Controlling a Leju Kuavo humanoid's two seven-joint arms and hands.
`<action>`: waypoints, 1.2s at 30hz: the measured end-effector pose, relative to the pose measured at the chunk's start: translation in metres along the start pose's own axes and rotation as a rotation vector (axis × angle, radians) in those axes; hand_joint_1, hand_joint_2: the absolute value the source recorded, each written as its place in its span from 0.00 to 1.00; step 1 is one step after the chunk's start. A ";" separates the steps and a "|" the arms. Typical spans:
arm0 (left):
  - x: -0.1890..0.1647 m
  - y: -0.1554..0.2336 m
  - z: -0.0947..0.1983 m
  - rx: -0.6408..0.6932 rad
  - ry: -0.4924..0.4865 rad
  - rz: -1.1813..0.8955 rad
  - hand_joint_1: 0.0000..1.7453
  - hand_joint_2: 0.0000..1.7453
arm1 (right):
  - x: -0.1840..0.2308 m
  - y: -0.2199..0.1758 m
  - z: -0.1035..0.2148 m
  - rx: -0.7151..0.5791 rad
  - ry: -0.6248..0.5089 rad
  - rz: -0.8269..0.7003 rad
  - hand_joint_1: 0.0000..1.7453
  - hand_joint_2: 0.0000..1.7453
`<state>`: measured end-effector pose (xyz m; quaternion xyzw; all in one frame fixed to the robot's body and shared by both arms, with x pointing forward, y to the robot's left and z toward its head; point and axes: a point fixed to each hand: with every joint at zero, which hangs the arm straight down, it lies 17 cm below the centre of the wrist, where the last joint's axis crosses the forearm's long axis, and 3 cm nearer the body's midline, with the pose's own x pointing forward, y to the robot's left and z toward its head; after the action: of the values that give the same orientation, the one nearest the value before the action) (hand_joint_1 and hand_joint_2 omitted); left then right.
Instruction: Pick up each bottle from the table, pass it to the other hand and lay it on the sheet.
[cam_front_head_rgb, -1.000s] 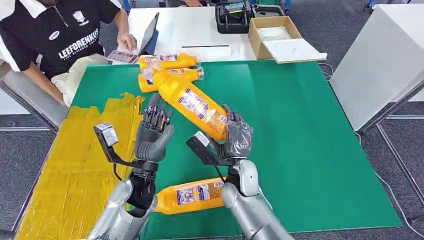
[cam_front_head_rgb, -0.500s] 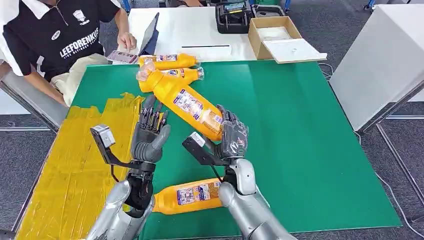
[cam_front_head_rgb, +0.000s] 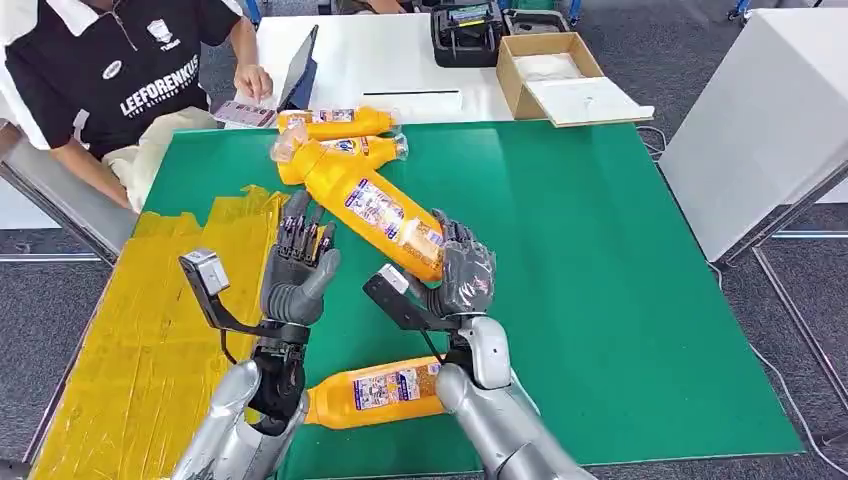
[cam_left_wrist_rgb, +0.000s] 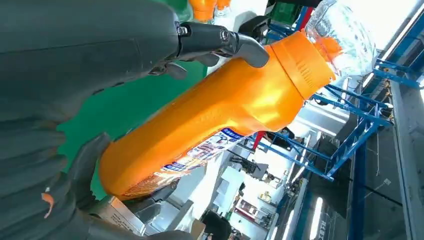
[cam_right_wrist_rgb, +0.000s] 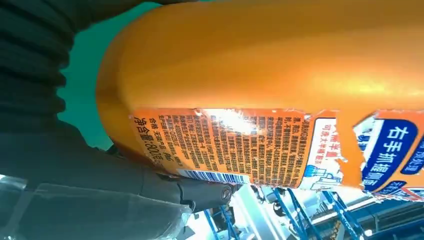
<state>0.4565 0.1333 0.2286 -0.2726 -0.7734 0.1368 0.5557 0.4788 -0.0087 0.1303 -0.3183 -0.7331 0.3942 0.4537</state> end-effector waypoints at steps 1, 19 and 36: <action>0.000 0.000 0.000 0.001 0.000 0.000 0.00 1.00 | 0.001 0.000 0.000 0.000 -0.004 0.005 1.00 1.00; -0.005 -0.004 -0.001 -0.009 0.022 -0.026 0.00 1.00 | 0.031 -0.053 -0.002 -0.163 -0.165 0.030 1.00 1.00; -0.008 -0.014 -0.005 -0.027 0.029 -0.016 0.00 1.00 | 0.023 -0.096 -0.002 -0.285 -0.138 0.018 1.00 1.00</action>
<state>0.4593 0.1167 0.2310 -0.2758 -0.7693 0.1180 0.5641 0.4616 -0.0360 0.2240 -0.3580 -0.8083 0.3110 0.3488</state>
